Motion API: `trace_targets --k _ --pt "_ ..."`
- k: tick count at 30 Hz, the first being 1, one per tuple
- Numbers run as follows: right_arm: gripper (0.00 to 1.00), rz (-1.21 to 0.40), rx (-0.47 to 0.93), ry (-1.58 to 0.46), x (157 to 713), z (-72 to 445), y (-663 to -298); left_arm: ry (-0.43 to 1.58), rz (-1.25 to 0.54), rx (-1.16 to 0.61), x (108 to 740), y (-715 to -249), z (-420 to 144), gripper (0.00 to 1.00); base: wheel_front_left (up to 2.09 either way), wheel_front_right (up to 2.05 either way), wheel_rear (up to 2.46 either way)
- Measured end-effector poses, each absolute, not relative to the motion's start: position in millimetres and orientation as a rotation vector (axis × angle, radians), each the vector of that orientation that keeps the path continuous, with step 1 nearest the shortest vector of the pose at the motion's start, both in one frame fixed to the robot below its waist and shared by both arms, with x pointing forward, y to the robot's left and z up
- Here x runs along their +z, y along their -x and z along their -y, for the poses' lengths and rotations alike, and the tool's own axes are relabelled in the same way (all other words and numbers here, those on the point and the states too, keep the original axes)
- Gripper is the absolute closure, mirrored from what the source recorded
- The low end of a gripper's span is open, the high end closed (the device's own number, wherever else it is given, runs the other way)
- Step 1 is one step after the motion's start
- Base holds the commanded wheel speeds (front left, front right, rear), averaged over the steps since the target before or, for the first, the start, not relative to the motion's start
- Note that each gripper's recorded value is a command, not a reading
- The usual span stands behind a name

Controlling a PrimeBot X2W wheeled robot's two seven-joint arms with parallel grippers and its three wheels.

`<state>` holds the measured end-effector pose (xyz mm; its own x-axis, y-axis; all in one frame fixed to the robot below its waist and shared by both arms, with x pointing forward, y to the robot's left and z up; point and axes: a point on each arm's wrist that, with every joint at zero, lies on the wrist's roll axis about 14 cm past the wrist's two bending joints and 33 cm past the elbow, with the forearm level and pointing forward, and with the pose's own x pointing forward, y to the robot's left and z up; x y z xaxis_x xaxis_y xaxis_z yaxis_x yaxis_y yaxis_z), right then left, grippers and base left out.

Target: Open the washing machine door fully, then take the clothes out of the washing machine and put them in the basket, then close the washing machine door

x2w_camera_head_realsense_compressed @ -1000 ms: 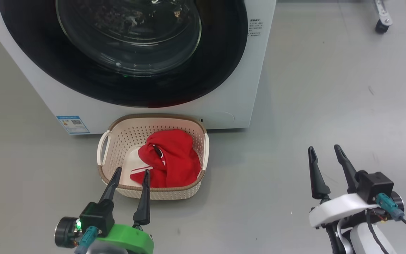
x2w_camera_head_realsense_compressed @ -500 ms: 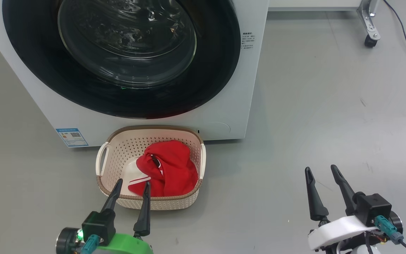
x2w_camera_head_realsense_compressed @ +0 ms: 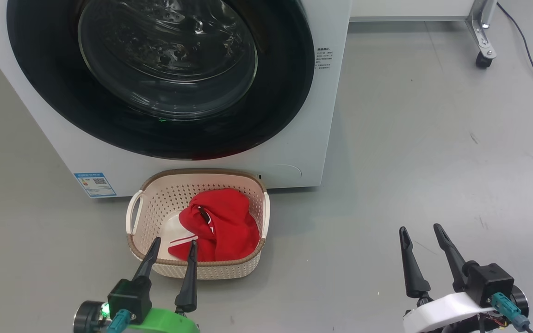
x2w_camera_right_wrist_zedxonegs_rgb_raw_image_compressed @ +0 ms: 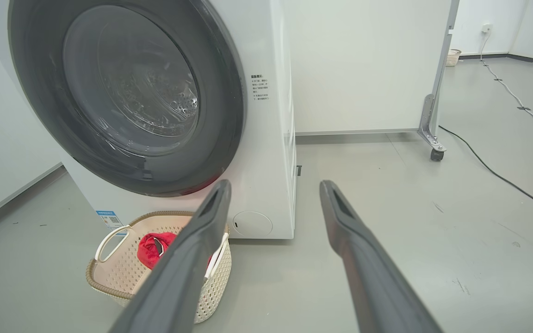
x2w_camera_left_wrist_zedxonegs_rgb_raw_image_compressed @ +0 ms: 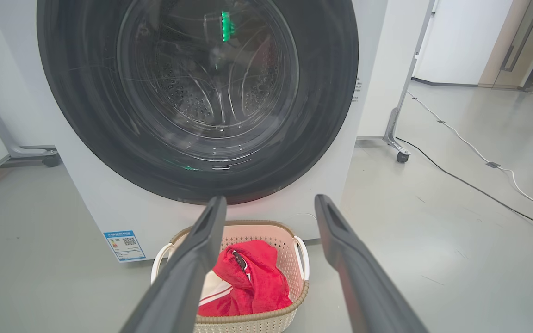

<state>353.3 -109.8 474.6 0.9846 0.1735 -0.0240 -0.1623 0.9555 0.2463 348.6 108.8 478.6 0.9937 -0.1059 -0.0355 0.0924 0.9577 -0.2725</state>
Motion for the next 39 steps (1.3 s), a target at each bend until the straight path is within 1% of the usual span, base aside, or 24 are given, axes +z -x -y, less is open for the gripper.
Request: trace_targets --k 30,31,39 --pt "0.0 -0.034 0.161 -0.253 479 111 -345 0.274 -0.052 -0.111 479 -347 -106 0.0 0.0 0.0 0.0" --pt "1.0 -0.034 0.161 -0.253 479 111 -344 0.278 -0.057 -0.11 478 -347 -106 1.0 0.0 0.0 0.0" --pt "1.0 -0.136 0.143 -0.258 448 110 -330 0.274 -0.161 -0.103 445 -330 -102 1.0 0.0 0.0 0.0"
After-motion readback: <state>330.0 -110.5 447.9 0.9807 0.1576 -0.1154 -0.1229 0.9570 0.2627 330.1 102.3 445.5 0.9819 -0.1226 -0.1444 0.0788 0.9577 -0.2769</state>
